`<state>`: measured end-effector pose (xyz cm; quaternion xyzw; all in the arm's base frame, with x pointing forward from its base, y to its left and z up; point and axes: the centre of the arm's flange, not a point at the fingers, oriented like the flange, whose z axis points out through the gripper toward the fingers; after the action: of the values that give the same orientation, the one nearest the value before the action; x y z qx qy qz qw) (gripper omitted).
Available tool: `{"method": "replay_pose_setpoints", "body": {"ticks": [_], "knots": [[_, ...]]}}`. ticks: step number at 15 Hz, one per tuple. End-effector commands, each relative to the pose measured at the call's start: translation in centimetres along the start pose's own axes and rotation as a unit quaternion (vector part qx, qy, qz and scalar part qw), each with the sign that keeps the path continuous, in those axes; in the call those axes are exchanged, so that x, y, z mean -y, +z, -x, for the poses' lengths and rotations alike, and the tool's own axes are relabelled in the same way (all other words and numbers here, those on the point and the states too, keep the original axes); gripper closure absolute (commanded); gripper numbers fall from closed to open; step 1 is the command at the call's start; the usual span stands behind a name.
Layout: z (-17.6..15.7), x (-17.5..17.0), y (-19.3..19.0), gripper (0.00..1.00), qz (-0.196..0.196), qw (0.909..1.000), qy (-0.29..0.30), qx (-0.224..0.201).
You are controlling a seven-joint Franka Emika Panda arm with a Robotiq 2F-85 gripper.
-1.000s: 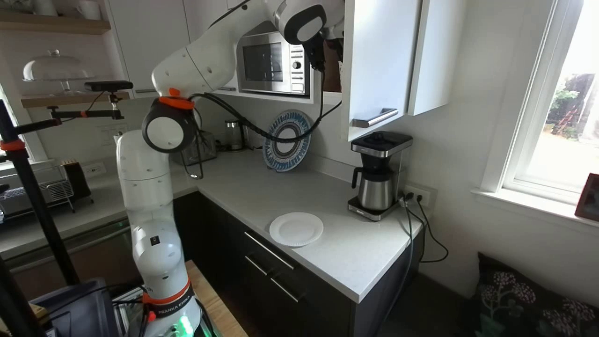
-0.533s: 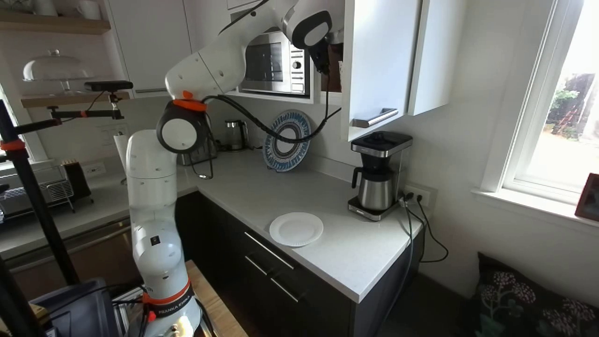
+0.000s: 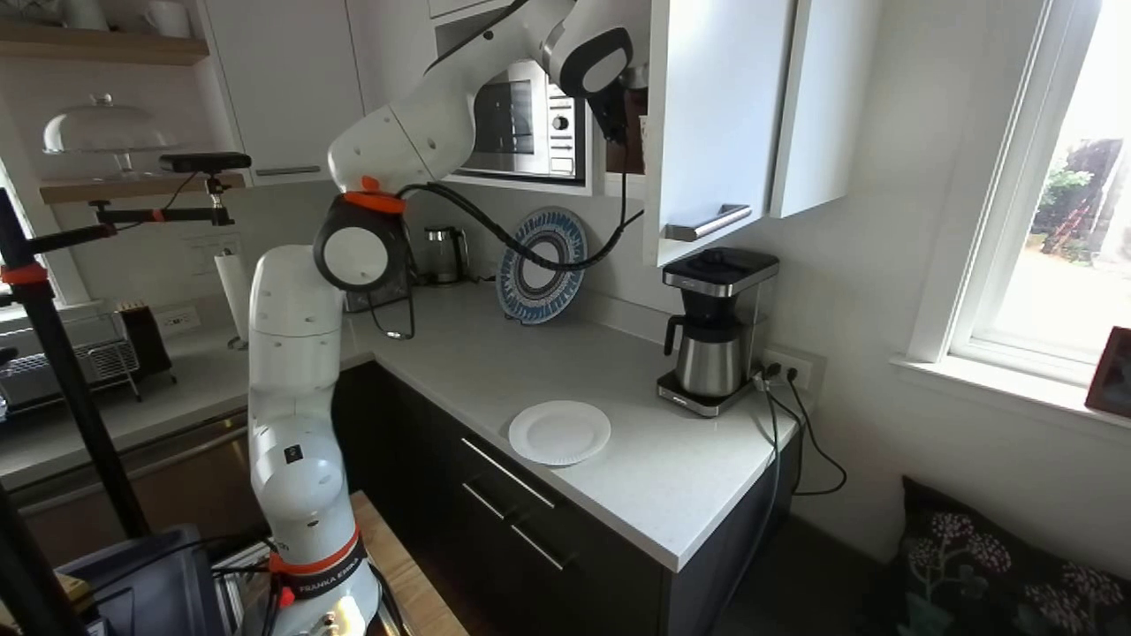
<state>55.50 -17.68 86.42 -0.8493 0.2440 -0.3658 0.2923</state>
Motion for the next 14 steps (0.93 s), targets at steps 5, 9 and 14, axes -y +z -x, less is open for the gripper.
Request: {"method": "replay_pose_setpoints", "body": {"ticks": [5, 9, 14], "knots": [[-0.75, 1.25, -0.22, 0.29, 0.007, 0.9999, 0.013, 0.002], [-0.71, 1.43, -0.42, 0.12, 0.003, 0.9999, 0.012, 0.002], [-1.18, 1.62, -0.39, 0.00, -0.019, 0.9992, 0.029, -0.019]]}}
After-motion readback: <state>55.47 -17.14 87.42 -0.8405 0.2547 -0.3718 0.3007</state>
